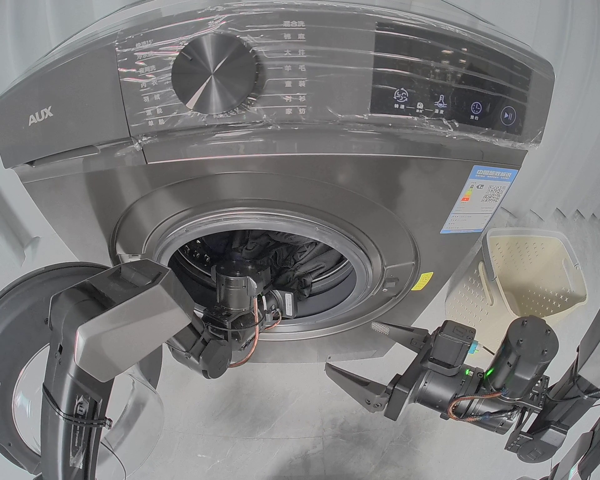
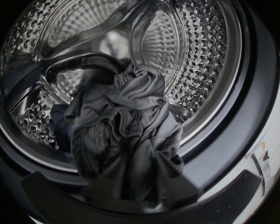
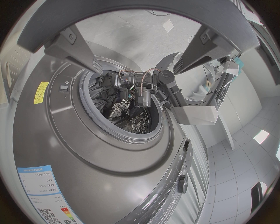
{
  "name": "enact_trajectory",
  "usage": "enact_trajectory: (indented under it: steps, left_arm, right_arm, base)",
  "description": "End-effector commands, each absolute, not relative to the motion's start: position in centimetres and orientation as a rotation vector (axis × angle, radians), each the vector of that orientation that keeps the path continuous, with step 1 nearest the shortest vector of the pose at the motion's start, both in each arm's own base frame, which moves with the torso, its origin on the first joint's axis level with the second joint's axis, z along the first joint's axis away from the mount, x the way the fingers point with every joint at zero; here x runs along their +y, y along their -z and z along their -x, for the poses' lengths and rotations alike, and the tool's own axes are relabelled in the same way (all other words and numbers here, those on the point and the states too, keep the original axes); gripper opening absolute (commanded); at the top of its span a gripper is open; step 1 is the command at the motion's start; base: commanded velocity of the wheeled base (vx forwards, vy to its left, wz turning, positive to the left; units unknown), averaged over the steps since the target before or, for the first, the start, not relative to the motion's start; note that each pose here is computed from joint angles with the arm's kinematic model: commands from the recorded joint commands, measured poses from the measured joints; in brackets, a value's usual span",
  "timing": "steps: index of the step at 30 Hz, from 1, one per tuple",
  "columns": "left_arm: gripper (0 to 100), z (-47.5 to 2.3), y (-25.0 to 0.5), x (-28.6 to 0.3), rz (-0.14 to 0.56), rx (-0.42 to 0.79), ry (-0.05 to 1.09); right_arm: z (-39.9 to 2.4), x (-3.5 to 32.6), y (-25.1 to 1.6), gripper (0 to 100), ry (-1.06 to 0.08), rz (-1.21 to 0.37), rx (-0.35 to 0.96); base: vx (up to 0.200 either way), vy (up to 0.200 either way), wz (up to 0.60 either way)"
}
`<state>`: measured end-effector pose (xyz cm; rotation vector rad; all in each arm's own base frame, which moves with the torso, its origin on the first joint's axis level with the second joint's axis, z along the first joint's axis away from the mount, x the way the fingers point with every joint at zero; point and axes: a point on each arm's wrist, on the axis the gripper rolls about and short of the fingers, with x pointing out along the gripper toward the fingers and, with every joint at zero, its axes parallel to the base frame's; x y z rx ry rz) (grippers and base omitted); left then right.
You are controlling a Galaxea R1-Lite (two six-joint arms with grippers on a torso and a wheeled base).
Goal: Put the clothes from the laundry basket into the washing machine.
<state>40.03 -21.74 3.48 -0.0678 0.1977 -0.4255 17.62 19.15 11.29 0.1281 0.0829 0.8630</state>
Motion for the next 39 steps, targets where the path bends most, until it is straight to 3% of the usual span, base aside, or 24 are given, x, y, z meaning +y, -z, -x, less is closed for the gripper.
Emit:
enact_trajectory:
  steps: [1,5,19,39]
  left_arm:
    - [0,-41.6,-4.7,-22.4,0.096,0.123,0.419]
    - [0,-42.9,-6.6,-22.3,0.123,0.043,0.389]
    - [0,-48.3,-9.0,-22.2,0.210,-0.169,0.277]
    - [0,-49.5,-7.4,-22.9,0.195,-0.136,0.236]
  right_arm:
    - [-17.6,19.2,-11.3,100,-0.864,-0.128,0.084]
    - [-17.6,19.2,-11.3,100,-0.864,-0.129,0.082]
    - [-17.7,19.2,-11.2,100,-0.864,-0.128,0.084]
    - [-17.7,19.3,-10.9,100,-0.865,-0.124,0.098]
  base:
    - [0.000,0.000,0.00]
    - [0.000,0.000,0.00]
    - [0.000,0.000,0.00]
    - [0.000,0.000,0.00]
